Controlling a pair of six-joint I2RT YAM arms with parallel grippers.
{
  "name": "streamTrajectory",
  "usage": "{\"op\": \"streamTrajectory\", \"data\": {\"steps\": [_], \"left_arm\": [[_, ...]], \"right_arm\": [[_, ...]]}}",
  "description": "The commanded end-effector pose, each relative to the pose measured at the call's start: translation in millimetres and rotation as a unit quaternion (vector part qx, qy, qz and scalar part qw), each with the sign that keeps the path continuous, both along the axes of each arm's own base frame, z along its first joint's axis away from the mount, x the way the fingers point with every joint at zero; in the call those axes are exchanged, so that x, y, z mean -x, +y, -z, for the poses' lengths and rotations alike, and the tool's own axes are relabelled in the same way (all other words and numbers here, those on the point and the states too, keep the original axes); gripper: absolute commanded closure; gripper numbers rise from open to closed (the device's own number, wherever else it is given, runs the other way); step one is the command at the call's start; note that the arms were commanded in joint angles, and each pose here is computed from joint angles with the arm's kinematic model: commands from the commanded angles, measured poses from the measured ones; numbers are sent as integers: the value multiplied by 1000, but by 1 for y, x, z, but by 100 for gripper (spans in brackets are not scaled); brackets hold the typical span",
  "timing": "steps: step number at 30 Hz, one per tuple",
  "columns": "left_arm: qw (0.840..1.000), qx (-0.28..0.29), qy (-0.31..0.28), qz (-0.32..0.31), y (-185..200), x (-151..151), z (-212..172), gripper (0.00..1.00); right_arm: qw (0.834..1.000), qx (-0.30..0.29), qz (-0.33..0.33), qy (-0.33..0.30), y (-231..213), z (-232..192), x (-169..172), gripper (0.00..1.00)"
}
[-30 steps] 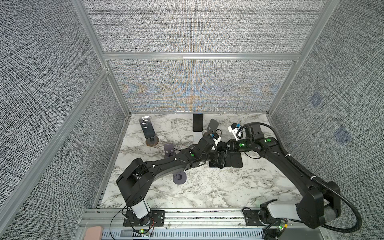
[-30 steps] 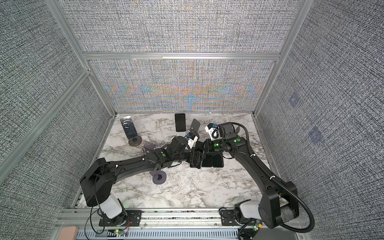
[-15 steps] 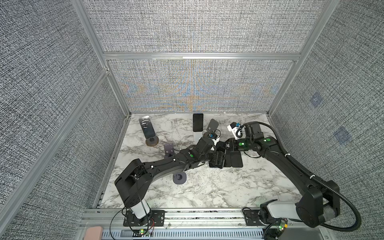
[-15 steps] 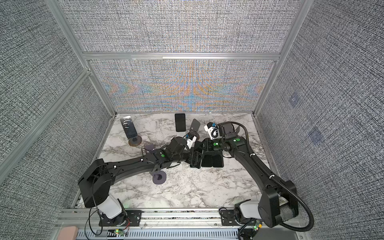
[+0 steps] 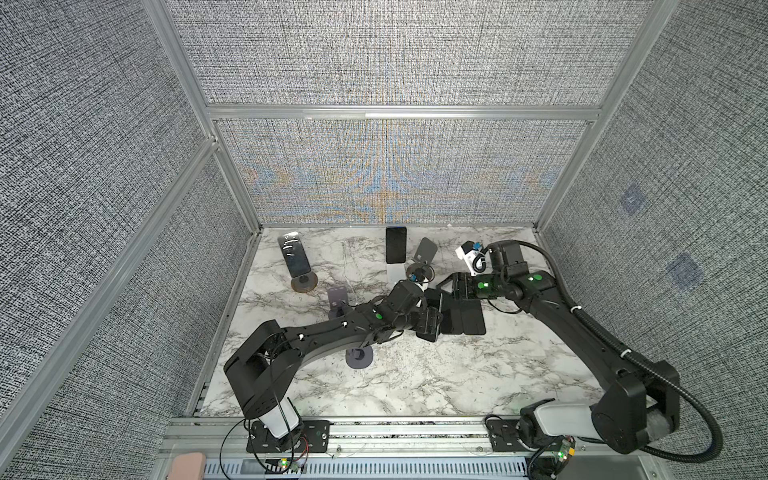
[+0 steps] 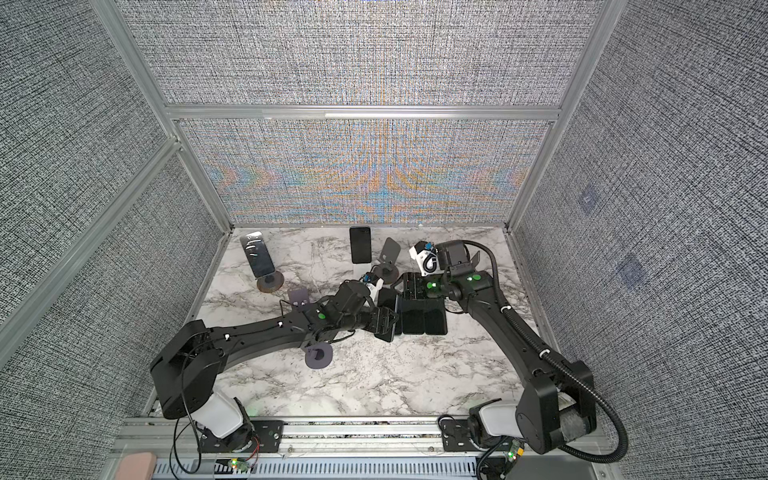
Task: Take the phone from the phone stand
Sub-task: 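Lower the green-edged phone beside the blue-edged phone with the left gripper while right withdraws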
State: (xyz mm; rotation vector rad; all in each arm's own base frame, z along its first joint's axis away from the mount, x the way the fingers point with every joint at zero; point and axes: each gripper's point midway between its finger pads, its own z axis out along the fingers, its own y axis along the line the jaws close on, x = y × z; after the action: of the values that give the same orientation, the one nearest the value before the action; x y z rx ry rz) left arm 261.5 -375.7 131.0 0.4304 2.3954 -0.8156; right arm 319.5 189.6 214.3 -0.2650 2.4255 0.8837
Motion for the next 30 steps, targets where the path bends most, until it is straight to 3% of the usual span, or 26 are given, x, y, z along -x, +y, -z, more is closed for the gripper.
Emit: {"op": "streamTrajectory", "data": {"steps": [1,7,20,30], "left_arm": [[996,-48,-7,-82,30,-19,7,48],[976,-159,19,-148,66,-33,30,53],[961,-231,38,-145,58,-61,55,54],[957,-228,108,-143,45,-64,81,51]], "right_arm": [[998,36,46,1,-20,11,-2,28],[994,63,87,2,-43,26,7,28],[987,83,139,20,-80,54,35,29],[988,76,134,28,-78,59,35,29]]}}
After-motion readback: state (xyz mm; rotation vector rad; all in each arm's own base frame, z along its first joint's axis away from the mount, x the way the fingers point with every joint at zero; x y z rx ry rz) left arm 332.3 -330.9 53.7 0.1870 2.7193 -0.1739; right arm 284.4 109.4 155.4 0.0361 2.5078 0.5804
